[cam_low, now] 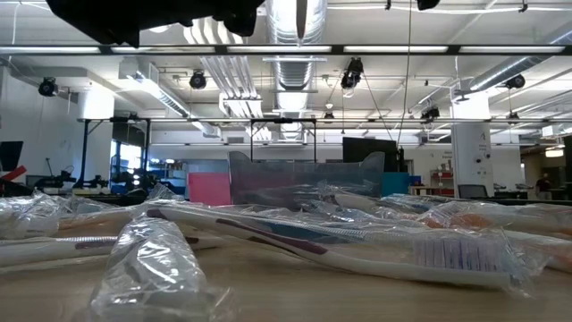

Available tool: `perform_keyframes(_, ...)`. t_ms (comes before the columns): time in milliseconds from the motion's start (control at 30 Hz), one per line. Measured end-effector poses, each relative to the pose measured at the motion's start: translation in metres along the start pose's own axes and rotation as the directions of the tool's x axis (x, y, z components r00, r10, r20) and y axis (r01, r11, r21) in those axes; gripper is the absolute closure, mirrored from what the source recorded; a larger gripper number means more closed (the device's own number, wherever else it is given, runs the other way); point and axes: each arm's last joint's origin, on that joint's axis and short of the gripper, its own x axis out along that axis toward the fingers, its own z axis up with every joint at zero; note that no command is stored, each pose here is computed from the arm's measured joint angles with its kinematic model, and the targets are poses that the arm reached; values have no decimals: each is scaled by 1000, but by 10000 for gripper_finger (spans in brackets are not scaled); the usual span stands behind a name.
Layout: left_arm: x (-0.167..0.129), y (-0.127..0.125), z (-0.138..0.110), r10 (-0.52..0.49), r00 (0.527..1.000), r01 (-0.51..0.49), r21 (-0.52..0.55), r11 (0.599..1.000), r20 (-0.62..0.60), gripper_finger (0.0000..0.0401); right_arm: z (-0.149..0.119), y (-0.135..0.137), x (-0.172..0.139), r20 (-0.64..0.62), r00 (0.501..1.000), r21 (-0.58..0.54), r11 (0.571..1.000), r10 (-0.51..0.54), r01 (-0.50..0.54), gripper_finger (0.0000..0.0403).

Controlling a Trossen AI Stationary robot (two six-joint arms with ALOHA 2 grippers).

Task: Pick & Place Toothbrushes
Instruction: Put the orange toothbrush into the blue bin

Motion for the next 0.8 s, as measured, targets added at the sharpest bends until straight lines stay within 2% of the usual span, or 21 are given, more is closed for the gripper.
perform_keyframes(300, 4, -1, -5, 4, 1000, -4, -2, 1000, 15, 400, 11, 7, 9, 64, 997, 12, 998, 53, -54, 229)
perform_keyframes(500, 4, -1, -5, 5, 1000, -5, -3, 1000, 20, 400, 15, 7, 14, 118, 992, 4, 999, 33, -34, 219)
perform_keyframes(800, 4, -1, -5, 5, 1000, -4, -4, 1000, 20, 399, 12, -3, 32, 154, 983, 26, 994, 98, -104, 235)
